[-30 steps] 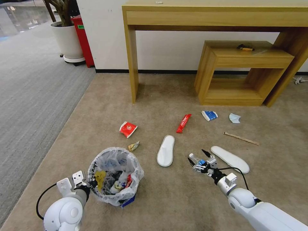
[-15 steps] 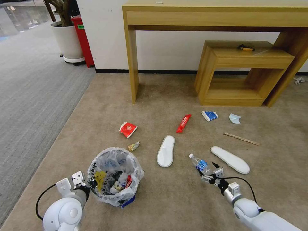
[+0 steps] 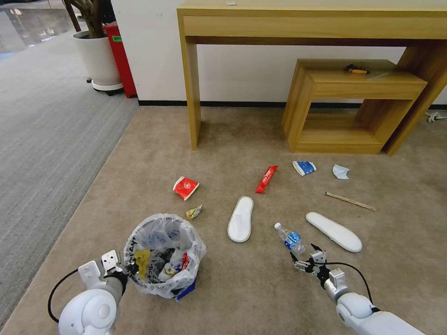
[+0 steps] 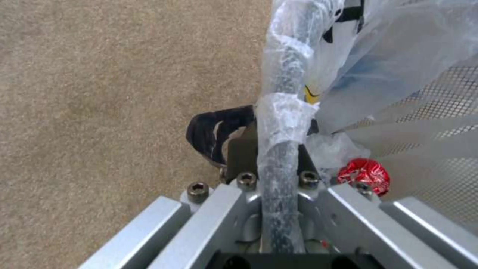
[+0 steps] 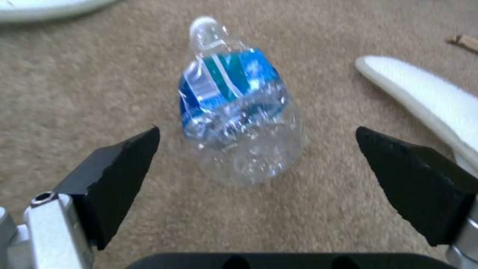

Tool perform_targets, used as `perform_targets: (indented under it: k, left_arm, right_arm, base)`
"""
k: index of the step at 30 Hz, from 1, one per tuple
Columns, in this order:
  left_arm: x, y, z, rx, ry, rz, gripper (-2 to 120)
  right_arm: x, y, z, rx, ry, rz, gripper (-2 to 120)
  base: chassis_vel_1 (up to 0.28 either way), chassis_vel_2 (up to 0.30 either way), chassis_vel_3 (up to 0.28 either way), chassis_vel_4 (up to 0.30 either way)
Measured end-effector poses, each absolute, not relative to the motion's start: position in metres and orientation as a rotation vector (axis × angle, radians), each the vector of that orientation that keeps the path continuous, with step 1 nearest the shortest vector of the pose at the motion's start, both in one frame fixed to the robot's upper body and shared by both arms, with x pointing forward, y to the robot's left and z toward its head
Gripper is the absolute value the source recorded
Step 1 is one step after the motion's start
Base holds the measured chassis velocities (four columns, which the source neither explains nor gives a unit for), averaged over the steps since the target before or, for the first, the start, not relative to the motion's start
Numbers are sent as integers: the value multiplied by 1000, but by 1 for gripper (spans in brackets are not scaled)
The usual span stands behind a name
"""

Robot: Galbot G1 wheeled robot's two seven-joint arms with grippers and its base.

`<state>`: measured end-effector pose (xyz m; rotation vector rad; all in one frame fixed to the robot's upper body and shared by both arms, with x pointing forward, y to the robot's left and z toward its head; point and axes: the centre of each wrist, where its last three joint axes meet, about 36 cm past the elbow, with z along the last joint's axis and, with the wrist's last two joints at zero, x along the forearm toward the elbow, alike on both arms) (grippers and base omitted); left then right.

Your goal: Pick up the trash bin and place the garbage on the floor into it.

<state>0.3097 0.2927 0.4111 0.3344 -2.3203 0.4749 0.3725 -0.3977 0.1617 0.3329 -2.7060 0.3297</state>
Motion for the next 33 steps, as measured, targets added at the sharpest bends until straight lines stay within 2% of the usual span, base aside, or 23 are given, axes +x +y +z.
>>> perform_targets:
  k: [19,23,30,33]
  left_arm:
    - [304,290,419,338,-2334,483,0]
    - [302,289,420,337,-2335,485,0]
    - [296,287,429,335,-2353,483,0]
    - [295,287,430,336,-2354,483,0]
  right_arm:
    - [405,-396,153,324,-2686,327,98]
    - [412,-393,152,331,-2686,327,93]
    - [416,-383,145,342,-2689,301,73]
    - [415,-380,144,345,-2692,290,71]
  base:
    - [0,0,0,0]
    - [0,0,0,0]
    - [0,0,0,0]
    - [0,0,0,0]
